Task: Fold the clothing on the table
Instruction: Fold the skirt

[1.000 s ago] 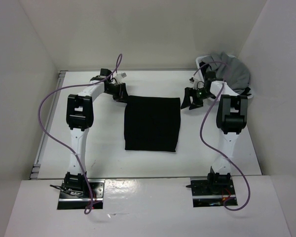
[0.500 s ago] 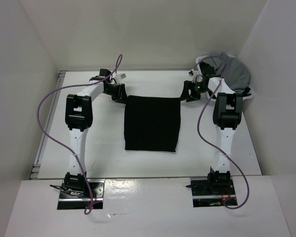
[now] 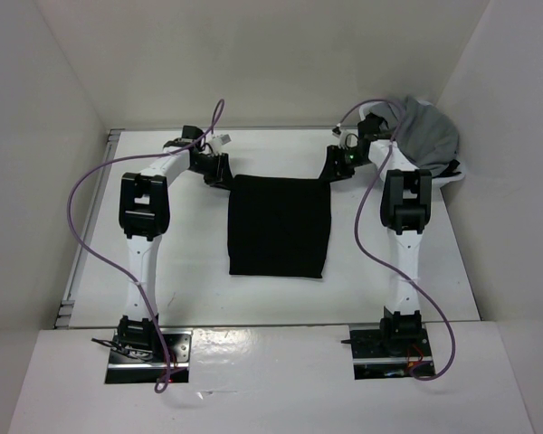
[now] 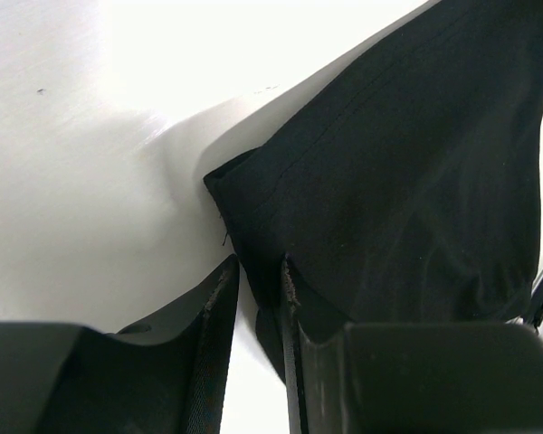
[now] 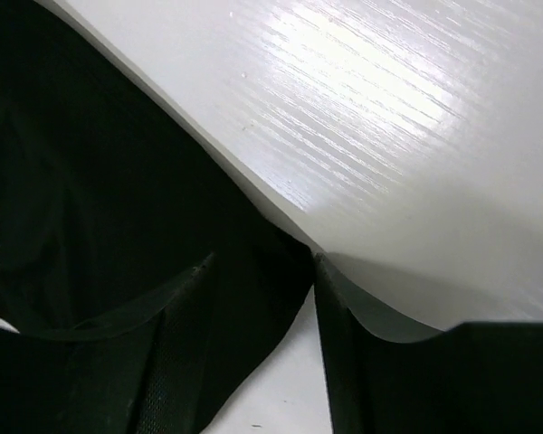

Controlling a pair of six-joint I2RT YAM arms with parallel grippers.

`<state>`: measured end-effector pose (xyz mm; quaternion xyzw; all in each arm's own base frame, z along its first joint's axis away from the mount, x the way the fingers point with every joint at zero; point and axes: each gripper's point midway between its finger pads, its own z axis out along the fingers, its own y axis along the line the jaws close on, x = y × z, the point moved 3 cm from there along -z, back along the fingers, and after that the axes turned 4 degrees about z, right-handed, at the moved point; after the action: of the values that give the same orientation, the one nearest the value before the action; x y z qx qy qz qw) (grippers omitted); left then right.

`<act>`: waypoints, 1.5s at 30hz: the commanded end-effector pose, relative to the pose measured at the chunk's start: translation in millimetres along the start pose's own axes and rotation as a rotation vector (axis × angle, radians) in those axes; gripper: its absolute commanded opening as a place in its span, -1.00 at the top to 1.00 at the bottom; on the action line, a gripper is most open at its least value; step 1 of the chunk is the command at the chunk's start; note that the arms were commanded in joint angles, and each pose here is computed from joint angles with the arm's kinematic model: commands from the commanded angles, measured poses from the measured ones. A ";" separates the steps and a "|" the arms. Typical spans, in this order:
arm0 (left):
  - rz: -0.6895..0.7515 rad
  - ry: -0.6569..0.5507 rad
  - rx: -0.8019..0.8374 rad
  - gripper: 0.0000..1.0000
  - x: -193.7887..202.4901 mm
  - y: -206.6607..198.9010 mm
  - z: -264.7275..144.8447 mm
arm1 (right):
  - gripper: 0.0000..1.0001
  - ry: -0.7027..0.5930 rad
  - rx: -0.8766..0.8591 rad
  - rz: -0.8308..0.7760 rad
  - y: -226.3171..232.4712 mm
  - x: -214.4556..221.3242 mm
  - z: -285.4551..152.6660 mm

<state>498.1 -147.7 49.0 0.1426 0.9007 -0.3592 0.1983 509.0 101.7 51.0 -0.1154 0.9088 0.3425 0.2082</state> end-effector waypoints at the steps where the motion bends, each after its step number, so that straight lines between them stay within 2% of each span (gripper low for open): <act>1: 0.027 -0.012 -0.032 0.35 -3.9 3.3 -13.2 | -0.02 0.027 0.016 0.003 -10.3 7.7 15.3; 3: 0.027 -0.012 -0.032 0.37 -3.9 3.3 -13.2 | 0.05 0.027 0.016 0.003 -10.3 7.7 15.3; 7: 0.033 -0.018 -0.033 0.37 -11.0 7.0 -9.6 | 0.34 0.035 0.025 -0.001 -14.3 10.5 18.0; 12: 0.059 -0.036 -0.034 0.37 -25.4 6.3 -11.7 | 0.42 0.042 0.024 0.005 -14.0 12.3 17.7; 15: 0.073 -0.052 -0.035 0.37 -34.4 6.0 -12.6 | 0.57 0.036 0.034 -0.010 -14.9 9.2 16.5; 23: 0.052 -0.040 -0.003 0.37 -35.3 6.7 -6.5 | 0.60 0.044 0.042 -0.004 -15.9 11.0 16.0; 32: 0.022 -0.017 -0.066 0.37 -27.8 19.0 -2.8 | 0.60 0.044 0.042 -0.004 -15.9 11.0 16.0; 45: 0.027 -0.002 0.002 0.37 -32.2 6.7 15.4 | 0.60 0.037 0.043 -0.019 -13.9 8.2 13.2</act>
<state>534.8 -149.4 51.8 0.1540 0.9020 -0.3415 0.2145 508.9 101.1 41.8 -0.1140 0.9120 0.3385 0.2016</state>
